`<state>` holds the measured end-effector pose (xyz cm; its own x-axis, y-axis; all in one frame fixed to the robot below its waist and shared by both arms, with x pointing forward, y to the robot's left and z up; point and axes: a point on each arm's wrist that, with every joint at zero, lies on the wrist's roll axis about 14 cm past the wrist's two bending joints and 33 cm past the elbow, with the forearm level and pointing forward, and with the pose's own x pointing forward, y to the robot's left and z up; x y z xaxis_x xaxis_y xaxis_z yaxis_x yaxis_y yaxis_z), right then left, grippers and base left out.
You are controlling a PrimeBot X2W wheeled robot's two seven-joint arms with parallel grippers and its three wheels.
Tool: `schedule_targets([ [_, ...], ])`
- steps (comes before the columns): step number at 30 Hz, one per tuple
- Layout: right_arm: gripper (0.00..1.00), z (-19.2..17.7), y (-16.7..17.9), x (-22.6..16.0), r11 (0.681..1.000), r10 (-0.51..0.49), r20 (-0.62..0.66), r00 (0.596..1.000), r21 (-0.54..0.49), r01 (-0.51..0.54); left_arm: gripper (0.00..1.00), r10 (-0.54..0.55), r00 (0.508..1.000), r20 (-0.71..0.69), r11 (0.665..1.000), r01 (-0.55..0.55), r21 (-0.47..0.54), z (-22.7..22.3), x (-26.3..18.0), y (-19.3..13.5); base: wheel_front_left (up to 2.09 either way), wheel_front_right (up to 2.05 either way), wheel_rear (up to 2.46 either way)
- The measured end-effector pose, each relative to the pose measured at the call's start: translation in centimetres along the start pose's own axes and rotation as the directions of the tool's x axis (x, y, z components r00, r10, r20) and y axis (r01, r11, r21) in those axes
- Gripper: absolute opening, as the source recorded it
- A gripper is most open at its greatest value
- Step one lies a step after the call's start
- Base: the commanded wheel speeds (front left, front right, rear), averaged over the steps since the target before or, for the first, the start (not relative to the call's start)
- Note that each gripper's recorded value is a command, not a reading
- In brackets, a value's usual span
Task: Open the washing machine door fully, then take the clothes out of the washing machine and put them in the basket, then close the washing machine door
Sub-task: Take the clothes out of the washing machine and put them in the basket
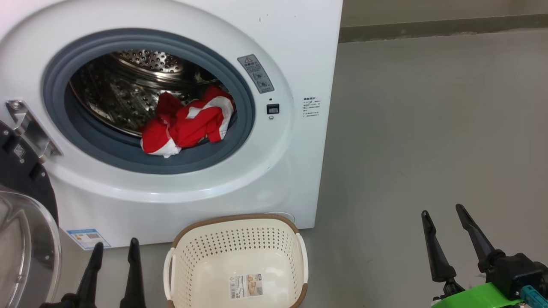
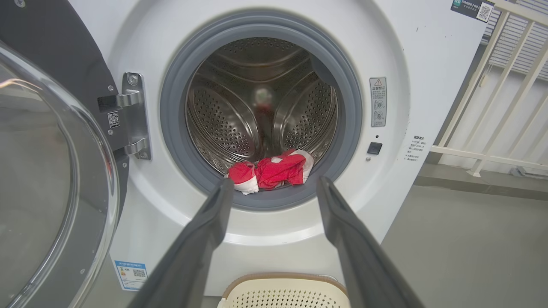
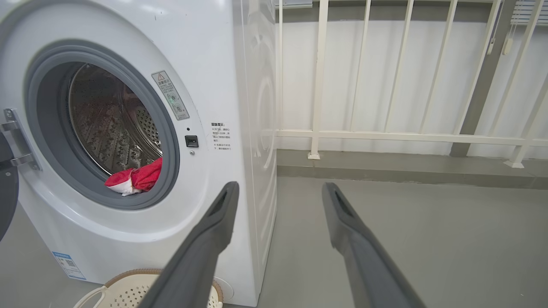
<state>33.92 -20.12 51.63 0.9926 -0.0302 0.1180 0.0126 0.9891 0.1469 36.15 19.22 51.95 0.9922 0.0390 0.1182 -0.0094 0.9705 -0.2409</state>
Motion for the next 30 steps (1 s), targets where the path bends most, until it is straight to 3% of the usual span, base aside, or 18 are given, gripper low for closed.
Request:
schedule_targets([
  [18, 1.0, -1.9, 2.0, 3.9, 0.998, 0.065, -0.042, 0.997, -0.012, -0.066, 1.0, 0.006, 1.0, 0.011, 1.0, -0.007, 0.001, -0.6, 5.3, -0.5, 0.0, 0.0, 0.0],
  [30, 1.0, -5.0, 3.5, 7.9, 0.993, 0.114, -0.089, 0.989, -0.01, -0.115, 1.0, 0.009, 0.998, 0.059, 1.0, -0.009, 0.009, -0.9, 12.5, -0.3, 0.0, 0.0, 0.0],
])
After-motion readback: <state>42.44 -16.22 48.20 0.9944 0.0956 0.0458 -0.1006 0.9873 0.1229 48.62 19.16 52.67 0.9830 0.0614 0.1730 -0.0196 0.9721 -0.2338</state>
